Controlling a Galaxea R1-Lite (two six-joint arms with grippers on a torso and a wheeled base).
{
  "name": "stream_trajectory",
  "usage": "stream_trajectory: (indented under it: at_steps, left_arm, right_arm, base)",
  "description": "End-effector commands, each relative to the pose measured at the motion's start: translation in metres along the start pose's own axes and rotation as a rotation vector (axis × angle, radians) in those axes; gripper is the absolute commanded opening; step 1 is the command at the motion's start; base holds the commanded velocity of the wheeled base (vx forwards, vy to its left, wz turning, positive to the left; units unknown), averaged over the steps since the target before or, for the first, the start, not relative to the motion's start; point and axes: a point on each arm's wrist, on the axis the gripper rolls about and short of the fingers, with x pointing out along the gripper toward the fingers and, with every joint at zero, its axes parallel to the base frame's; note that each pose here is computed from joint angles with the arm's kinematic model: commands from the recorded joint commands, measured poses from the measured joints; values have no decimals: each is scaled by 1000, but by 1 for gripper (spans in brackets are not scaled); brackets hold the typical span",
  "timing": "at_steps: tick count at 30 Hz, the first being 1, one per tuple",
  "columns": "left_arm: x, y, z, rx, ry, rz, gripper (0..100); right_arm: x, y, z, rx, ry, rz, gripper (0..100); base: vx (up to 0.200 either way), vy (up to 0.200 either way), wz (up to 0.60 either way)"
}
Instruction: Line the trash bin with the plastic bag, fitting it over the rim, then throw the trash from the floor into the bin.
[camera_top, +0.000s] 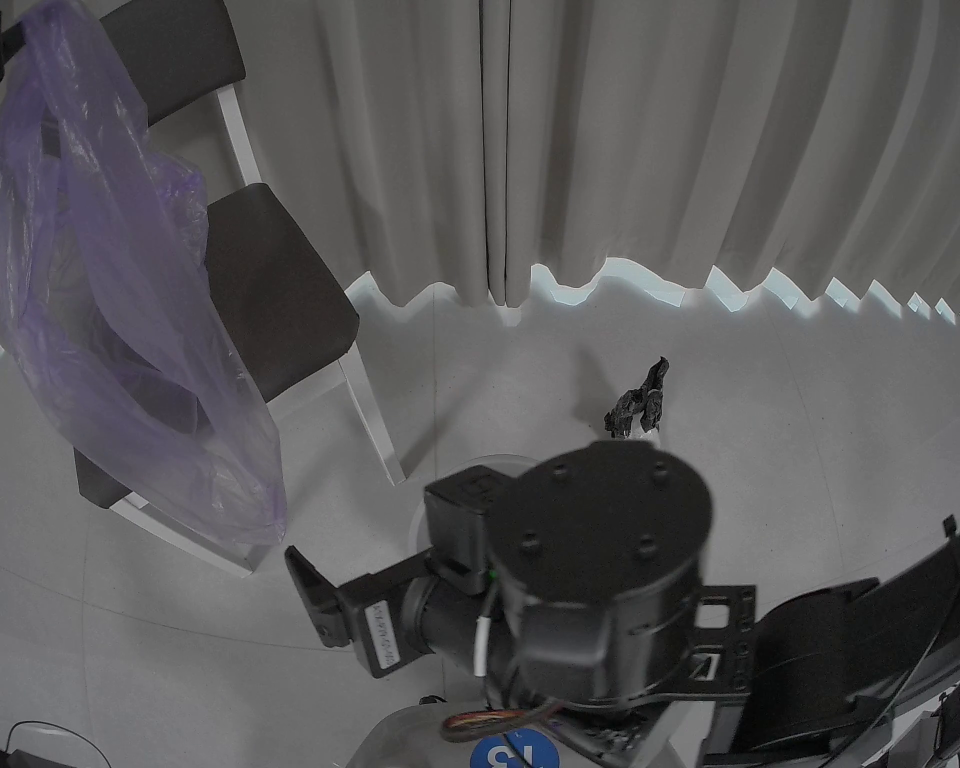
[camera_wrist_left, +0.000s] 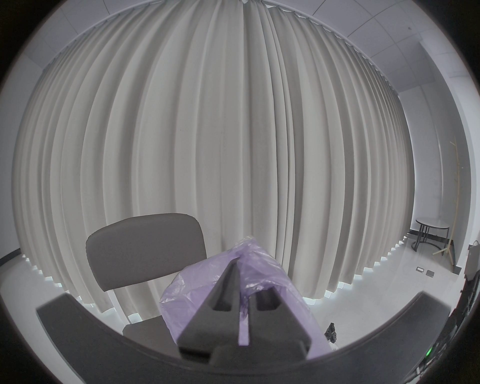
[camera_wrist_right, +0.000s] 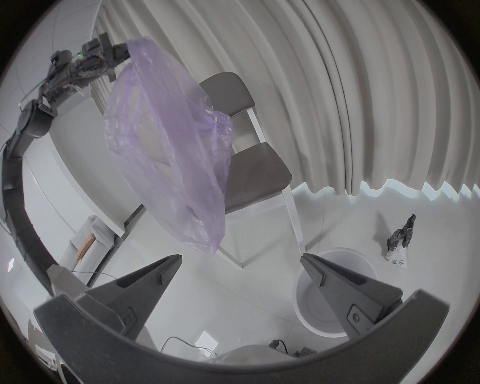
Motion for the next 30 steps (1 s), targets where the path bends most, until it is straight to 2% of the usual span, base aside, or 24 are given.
stream_trajectory:
  at_steps: [1,12,15,24,30]
  left_arm:
    - [-3,0,4,-5,-14,-5,0]
    - [-7,1,6,-7,-23,-6,0]
    - [-8,1,5,-8,-22,-8,0]
    - [-12,2,6,-9,-27,-7,0]
    - [-16,1,2,-9,-15,-12,0]
  right_arm:
    - [30,12,-13,-12,15,-10,100]
    - [60,13,-5,18,-43,-40,100]
    - [68,7,0,29,-68,-87,100]
    - [73,-5,15,57,-123,-154,100]
    - [74,-5,16,61,-128,-159,100]
  base:
    - [0,0,0]
    - [0,0,0]
    - [0,0,0]
    - [0,0,0]
    - [0,0,0]
